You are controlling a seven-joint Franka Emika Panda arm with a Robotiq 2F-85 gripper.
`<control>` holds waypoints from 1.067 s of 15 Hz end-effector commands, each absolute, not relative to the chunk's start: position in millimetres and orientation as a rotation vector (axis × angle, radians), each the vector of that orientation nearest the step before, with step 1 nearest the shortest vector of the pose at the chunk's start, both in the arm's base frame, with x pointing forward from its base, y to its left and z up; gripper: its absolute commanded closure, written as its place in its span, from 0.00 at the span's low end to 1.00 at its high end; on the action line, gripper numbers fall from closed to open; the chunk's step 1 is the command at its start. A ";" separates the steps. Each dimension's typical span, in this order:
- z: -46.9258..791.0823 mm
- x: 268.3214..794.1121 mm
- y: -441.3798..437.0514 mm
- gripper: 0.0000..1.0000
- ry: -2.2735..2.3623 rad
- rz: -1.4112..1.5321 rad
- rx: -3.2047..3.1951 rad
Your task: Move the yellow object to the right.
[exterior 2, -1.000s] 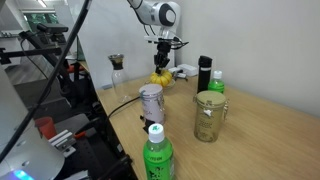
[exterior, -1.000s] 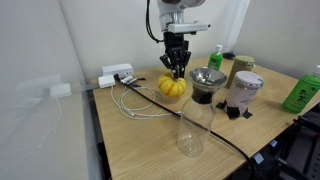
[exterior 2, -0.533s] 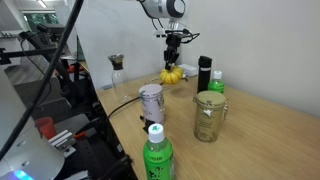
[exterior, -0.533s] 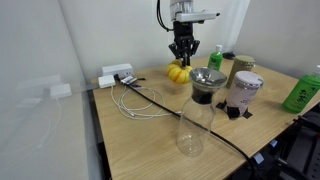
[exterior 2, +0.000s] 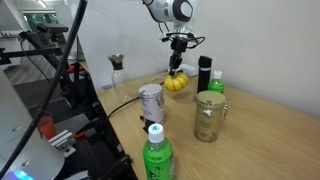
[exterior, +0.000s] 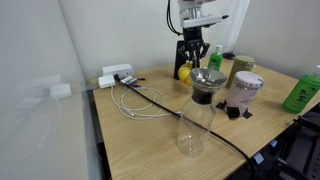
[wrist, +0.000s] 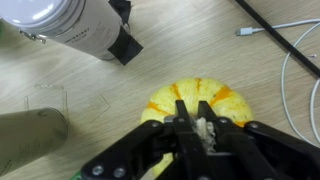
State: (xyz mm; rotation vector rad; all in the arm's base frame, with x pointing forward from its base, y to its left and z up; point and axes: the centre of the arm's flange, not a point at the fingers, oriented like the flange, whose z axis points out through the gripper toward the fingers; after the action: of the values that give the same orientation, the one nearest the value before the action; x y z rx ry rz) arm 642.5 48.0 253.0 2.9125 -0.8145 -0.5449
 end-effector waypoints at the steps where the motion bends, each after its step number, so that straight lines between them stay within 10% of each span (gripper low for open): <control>1: 242.0 625.1 40.8 0.96 -1.004 -0.509 2.845; 5: 224.0 629.5 39.2 0.82 -1.011 -0.523 2.823; 16: 213.7 637.0 20.0 0.96 -1.161 -0.551 2.807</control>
State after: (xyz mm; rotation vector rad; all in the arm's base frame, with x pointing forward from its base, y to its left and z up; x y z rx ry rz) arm 629.9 35.1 216.4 2.8132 -1.0449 -0.5393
